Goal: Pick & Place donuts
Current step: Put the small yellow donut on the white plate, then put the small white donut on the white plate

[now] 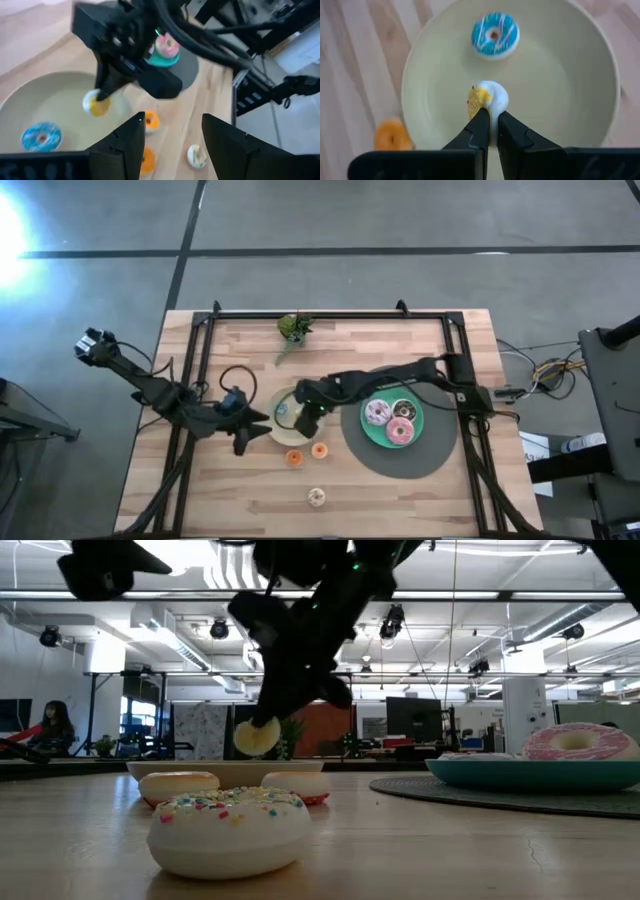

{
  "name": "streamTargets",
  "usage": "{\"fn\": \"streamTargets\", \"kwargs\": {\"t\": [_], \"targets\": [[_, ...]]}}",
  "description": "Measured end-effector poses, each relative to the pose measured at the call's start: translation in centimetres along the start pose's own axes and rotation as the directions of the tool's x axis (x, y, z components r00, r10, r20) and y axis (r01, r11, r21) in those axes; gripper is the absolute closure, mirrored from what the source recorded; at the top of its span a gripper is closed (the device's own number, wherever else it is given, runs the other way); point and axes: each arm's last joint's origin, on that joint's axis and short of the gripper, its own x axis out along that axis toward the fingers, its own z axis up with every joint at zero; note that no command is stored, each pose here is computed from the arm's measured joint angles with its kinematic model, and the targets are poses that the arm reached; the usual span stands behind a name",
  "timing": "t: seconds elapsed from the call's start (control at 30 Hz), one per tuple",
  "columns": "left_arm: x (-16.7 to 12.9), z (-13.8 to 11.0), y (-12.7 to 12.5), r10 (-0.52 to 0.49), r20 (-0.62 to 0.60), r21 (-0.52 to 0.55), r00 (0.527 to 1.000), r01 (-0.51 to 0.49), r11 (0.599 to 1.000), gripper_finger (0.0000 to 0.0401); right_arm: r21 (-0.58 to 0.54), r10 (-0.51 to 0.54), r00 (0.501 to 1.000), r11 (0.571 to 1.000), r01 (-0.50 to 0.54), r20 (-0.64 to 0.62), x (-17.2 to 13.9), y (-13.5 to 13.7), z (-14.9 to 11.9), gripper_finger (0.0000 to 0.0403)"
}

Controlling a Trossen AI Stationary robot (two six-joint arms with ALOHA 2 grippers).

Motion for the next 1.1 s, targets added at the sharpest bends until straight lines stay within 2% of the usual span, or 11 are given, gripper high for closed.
{"fn": "streamTargets", "kwargs": {"t": [0.27,0.57,0.7,0.93,1.1], "targets": [[-0.6,-1.2,-0.3,0.015,-0.02,0.009,1.0,-0.015,1.0,0.0232,0.037,-0.023,1.0,0.999,0.023,0.012,2.4,-1.5,3.0,0.0385],[-0.8,-1.6,0.3,0.066,-0.053,0.059,0.996,-0.062,0.996,0.0232,0.045,-0.127,0.984,0.99,0.134,-0.127,5.0,-3.1,3.3,0.0379],[-0.8,-1.8,0.4,0.078,-0.056,0.066,0.995,-0.075,0.995,0.0232,-0.023,-0.208,0.967,0.978,0.207,-0.146,4.8,-3.2,3.2,0.0346],[-0.8,-2.0,0.6,0.088,-0.056,0.07,0.995,-0.084,0.994,0.0232,-0.093,-0.281,0.959,0.956,0.277,-0.035,1.7,-2.6,4.6,0.0267],[-0.8,-2.0,0.7,0.088,-0.056,0.07,0.995,-0.084,0.994,0.0232,-0.185,-0.32,0.947,0.932,0.312,-0.017,-0.1,-2.4,4.9,0.0236]]}}
